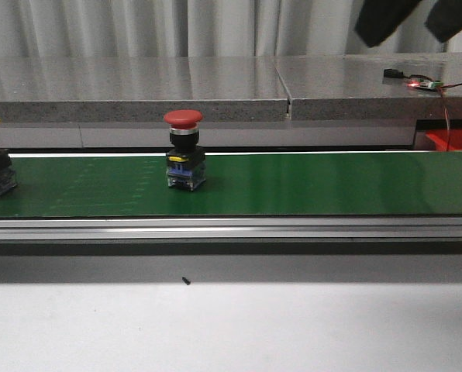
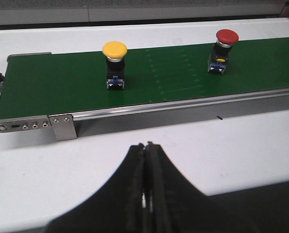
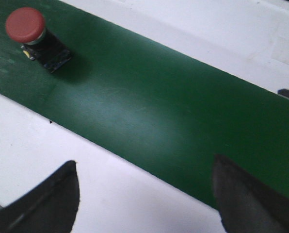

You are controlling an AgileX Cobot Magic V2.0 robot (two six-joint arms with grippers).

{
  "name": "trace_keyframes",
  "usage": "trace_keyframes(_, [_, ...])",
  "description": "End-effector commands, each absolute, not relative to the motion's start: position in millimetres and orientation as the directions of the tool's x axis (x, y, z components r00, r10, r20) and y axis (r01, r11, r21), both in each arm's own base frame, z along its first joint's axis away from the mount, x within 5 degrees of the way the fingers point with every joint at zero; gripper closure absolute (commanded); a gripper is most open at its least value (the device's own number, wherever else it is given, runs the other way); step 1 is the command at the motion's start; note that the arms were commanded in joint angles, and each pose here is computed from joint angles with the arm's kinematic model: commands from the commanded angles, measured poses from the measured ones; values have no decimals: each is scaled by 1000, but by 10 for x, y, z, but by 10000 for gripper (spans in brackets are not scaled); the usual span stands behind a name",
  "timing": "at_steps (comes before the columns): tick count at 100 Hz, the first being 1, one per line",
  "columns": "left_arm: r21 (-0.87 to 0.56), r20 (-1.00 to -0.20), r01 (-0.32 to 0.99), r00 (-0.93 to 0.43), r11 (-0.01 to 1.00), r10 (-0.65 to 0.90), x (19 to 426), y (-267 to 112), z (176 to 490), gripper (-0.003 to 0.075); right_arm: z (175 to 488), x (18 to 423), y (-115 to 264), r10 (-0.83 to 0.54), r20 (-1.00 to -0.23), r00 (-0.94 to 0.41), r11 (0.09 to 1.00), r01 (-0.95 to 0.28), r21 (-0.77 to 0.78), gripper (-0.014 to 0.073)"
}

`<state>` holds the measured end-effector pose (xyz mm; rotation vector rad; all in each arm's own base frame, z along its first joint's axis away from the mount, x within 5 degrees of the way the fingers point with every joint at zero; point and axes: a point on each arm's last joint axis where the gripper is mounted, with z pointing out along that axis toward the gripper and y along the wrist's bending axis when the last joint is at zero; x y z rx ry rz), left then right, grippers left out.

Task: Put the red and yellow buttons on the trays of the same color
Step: 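Lower the right gripper onto the red button on the belt, grasp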

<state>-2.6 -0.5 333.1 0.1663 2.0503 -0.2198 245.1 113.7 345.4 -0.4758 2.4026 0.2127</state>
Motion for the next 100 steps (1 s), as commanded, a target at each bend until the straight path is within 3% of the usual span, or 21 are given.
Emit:
trace_keyframes(1, [-103,-914,229,-407,968,-1,3,-22,3445,738,3644,2554,1278,-282,-707,-649,906,-423,27,18])
trace_keyframes(29, [-103,-914,229,-407,968,-1,3,-22,3445,738,3421,2773,1534,-252,-670,-699,885,-447,133,24])
trace_keyframes(72, [-103,-914,229,-407,968,-1,3,-22,3445,738,3311,3173,1878,-458,-576,-677,797,-600,70,24])
trace_keyframes(100, [-103,-914,229,-407,968,-1,3,-22,3445,738,3213,3490,2099,-511,-536,-673,770,-635,63,24])
